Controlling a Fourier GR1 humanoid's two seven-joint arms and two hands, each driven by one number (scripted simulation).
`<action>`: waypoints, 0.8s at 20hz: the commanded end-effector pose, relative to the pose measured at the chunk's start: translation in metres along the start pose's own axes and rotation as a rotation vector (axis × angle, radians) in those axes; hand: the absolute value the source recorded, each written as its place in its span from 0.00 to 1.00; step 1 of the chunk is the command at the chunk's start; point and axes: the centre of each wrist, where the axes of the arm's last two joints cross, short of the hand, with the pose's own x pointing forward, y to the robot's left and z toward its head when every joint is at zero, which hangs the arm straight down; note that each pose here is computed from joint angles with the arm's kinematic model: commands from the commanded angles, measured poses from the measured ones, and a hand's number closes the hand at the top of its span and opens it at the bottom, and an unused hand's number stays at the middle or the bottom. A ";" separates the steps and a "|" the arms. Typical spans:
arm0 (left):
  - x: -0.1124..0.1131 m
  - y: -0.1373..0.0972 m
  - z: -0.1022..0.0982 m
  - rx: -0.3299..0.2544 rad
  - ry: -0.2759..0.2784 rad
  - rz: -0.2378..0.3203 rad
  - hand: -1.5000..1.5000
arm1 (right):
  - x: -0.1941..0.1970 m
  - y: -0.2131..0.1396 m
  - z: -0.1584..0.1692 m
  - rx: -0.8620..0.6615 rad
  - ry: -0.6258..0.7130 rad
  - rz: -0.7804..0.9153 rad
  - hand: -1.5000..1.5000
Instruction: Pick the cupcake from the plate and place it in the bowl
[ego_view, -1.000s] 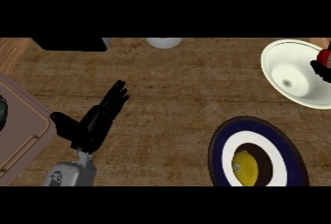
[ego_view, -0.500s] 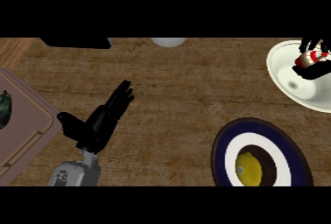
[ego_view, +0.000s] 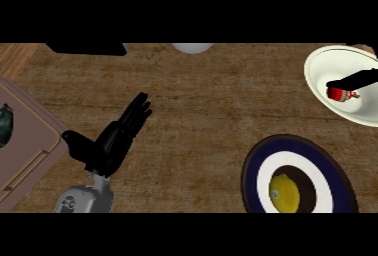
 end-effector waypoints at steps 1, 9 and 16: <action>-0.002 0.000 -0.001 0.005 0.014 0.001 0.50 | 0.003 -0.002 -0.004 -0.174 -0.120 -0.339 0.00; -0.004 0.011 0.006 0.055 0.010 0.013 0.50 | -0.060 -0.069 0.054 -0.266 -0.331 -0.651 0.00; -0.004 0.023 0.014 0.087 0.036 -0.005 0.50 | -0.114 -0.096 0.130 -0.273 -0.403 -0.767 0.00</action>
